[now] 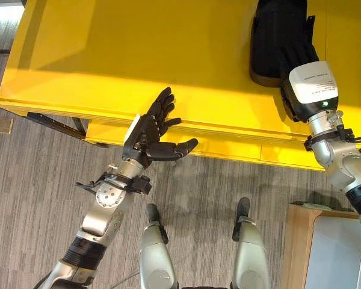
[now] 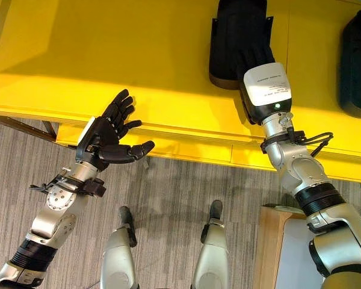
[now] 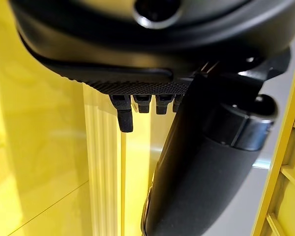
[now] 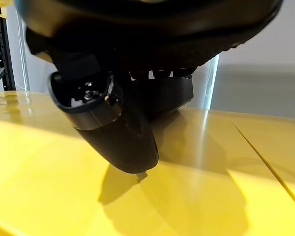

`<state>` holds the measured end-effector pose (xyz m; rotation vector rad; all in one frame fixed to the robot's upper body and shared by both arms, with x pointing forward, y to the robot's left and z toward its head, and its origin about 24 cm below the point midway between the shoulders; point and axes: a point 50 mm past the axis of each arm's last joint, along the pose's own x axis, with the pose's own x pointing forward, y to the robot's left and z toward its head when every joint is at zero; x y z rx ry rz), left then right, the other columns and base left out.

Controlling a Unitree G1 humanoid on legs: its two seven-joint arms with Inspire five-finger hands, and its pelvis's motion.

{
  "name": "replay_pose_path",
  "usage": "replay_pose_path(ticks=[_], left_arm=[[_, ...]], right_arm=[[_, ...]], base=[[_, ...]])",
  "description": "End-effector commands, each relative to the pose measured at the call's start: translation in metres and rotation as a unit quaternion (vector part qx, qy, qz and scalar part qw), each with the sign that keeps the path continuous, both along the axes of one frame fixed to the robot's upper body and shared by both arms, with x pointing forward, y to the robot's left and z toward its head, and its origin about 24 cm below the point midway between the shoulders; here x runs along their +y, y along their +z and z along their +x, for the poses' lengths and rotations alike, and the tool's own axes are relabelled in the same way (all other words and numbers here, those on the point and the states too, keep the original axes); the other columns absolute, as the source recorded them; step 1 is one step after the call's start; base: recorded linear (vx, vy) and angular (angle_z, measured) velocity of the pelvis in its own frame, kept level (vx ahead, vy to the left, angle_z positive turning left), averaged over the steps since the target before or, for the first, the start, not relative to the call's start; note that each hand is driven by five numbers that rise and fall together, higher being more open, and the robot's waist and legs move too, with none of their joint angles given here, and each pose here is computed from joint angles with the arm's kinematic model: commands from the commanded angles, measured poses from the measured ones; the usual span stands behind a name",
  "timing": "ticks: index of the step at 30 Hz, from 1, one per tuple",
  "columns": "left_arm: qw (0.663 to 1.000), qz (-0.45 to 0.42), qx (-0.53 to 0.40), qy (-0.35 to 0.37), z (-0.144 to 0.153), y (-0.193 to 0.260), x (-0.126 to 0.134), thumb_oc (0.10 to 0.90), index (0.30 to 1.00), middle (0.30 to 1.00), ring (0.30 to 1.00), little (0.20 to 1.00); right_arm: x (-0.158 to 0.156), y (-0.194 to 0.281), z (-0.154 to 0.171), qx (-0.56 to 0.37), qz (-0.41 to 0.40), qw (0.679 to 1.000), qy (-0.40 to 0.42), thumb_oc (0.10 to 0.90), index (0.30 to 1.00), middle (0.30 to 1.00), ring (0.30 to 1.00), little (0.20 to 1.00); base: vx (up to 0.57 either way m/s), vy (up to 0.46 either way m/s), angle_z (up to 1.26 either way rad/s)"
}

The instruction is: Move parts from the plastic box to the shelf.

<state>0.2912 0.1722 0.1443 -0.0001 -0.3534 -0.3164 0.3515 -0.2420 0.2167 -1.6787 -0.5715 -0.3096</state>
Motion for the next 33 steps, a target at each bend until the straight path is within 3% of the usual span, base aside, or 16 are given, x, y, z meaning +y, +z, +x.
replay_pose_path(ticks=[1,33], left_arm=[[0.998,-0.018,-0.05,-0.021,-0.009,0.013,-0.007,0.9,1.0,1.0,1.0,1.0],[0.998,-0.021,-0.053,-0.018,-0.008,0.016,-0.007,0.9,1.0,1.0,1.0,1.0]], right_arm=[[-0.001,0.021,-0.005,-0.051,0.02,0.999,0.003,0.9,1.0,1.0,1.0,1.0],[0.008,0.008,-0.007,-0.03,0.025,0.999,0.016,0.9,1.0,1.0,1.0,1.0]], base=[[0.0,0.0,0.0],[0.0,0.001,-0.01]])
